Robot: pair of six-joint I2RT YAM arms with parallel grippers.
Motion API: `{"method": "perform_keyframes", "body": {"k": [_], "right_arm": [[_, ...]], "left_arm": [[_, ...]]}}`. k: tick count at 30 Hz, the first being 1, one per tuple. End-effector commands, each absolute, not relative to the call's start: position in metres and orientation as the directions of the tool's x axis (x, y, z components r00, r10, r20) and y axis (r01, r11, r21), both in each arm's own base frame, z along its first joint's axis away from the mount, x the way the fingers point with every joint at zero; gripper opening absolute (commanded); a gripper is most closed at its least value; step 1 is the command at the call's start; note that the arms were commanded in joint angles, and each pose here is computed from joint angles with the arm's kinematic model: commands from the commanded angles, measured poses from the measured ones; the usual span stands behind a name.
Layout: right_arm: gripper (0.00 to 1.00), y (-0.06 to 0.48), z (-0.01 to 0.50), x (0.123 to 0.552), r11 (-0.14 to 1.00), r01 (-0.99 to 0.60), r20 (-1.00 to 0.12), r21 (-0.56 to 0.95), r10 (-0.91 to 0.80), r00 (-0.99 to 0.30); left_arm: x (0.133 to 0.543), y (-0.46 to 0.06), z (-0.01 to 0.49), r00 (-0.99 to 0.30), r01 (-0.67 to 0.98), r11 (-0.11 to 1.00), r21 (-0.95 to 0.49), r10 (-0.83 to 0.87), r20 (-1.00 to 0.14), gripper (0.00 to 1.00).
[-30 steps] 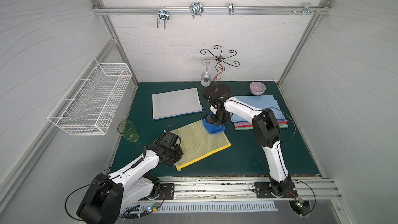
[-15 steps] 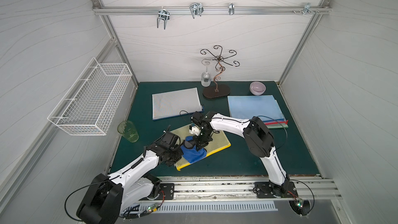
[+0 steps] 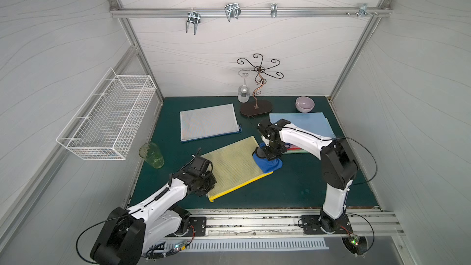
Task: Wipe the document bag
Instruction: Wipe the dirt from the document bag.
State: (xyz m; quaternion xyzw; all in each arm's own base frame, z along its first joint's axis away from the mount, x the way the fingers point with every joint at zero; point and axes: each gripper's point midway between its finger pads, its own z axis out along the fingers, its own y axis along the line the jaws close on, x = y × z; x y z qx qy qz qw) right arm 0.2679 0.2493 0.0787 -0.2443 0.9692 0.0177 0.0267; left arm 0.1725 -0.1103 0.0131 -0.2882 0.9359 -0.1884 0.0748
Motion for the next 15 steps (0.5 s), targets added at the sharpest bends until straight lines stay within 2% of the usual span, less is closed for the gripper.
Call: {"method": "perform_keyframes", "body": {"k": [1, 5, 9, 12, 15], "right_arm": [[0.0, 0.338, 0.118, 0.251, 0.748, -0.608, -0.181, 0.266, -0.58, -0.794], [0.0, 0.414, 0.118, 0.241, 0.647, -0.589, -0.164, 0.484, -0.594, -0.787], [0.0, 0.457, 0.082, 0.237, 0.616, -0.542, -0.092, 0.572, -0.608, -0.789], [0.0, 0.452, 0.053, 0.252, 0.671, -0.525, -0.064, 0.524, -0.583, -0.81], [0.0, 0.402, 0.034, 0.284, 0.789, -0.493, -0.029, 0.365, -0.52, -0.854]], "left_arm": [[0.16, -0.094, 0.005, -0.824, -0.53, 0.79, -0.309, -0.566, -0.033, 0.0], [0.159, -0.096, 0.003, -0.827, -0.528, 0.791, -0.308, -0.561, -0.023, 0.0], [0.158, -0.094, 0.002, -0.823, -0.534, 0.787, -0.308, -0.567, -0.023, 0.0], [0.158, -0.093, 0.004, -0.824, -0.532, 0.789, -0.307, -0.566, -0.027, 0.0], [0.158, -0.092, 0.006, -0.827, -0.528, 0.795, -0.3, -0.561, -0.03, 0.0]]}}
